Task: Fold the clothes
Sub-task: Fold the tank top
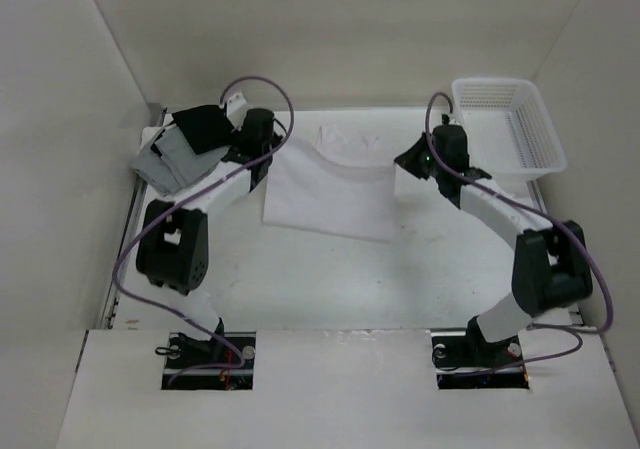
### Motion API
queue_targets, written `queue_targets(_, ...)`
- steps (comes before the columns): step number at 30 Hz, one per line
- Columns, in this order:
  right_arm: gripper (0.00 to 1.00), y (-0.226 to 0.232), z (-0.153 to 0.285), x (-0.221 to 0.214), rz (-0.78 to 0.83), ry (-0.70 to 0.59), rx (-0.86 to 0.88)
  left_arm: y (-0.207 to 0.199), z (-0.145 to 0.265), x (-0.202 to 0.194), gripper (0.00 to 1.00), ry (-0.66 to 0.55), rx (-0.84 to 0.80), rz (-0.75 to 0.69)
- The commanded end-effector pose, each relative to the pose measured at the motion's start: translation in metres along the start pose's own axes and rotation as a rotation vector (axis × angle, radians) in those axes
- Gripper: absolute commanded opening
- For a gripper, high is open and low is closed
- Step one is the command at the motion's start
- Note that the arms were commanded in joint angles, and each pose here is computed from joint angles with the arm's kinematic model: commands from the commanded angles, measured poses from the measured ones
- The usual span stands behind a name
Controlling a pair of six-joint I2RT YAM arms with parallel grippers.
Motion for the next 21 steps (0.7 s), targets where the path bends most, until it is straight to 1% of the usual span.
queue_targets(1,0.00,0.036,-0.033,0.054,0.030,-0.056,0.145,-0.051,-0.041,0.056,0.04,-0.101,-0.157,0.016)
queue_targets(4,0.00,0.032,-0.070,0.085,-0.005,-0.074,0.101,-0.067,-0.081,0.062,0.08,-0.082,-0.156,0.001)
queue_targets(5,0.03,0.031,-0.083,0.091,-0.013,-0.072,0.089,-0.070,-0.093,0.063,0.13,-0.077,-0.156,-0.003)
queue_targets(6,0.10,0.029,-0.093,0.094,-0.016,-0.067,0.078,-0.071,-0.105,0.062,0.24,-0.065,-0.153,-0.016)
queue_targets(7,0.19,0.026,-0.104,0.095,-0.020,-0.051,0.060,-0.070,-0.113,0.058,0.32,-0.040,-0.142,-0.030)
queue_targets(8,0.27,0.023,-0.113,0.094,-0.018,-0.030,0.038,-0.065,-0.118,0.054,0.38,-0.014,-0.121,-0.039)
queue_targets(9,0.33,0.020,-0.116,0.090,-0.017,-0.010,0.019,-0.058,-0.119,0.049,0.39,0.007,-0.104,-0.041)
queue_targets(10,0.36,0.015,-0.115,0.087,-0.009,-0.007,0.000,-0.050,-0.115,0.044,0.39,0.027,-0.089,-0.035)
queue_targets(13,0.37,0.008,-0.097,0.077,0.006,-0.042,-0.002,-0.023,-0.079,0.018,0.34,0.047,-0.079,0.020)
queue_targets(15,0.35,0.003,-0.075,0.060,0.016,-0.056,0.003,-0.007,-0.046,-0.008,0.32,0.035,-0.109,0.052)
queue_targets(17,0.24,-0.005,-0.053,0.036,0.032,-0.053,0.019,0.014,-0.017,-0.037,0.32,0.050,-0.112,0.088)
queue_targets(19,0.03,-0.015,-0.034,0.010,0.022,-0.038,0.039,0.035,0.005,-0.062,0.32,0.081,-0.108,0.122)
queue_targets(20,0.00,-0.021,-0.025,-0.002,0.007,-0.030,0.046,0.044,0.013,-0.073,0.32,0.105,-0.108,0.127)
queue_targets(21,0.00,-0.028,-0.017,-0.013,-0.007,-0.024,0.053,0.051,0.019,-0.082,0.33,0.131,-0.115,0.136)
Point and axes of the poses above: each gripper's point midway between its finger pads, its own z axis back along the fingers, its own y axis along the line the jaws close on, x = y × z, the point moved 6 cm from there along z, back along the fingers, and after that the axes turned 11 degrees about -z, right-handed, at the moved point
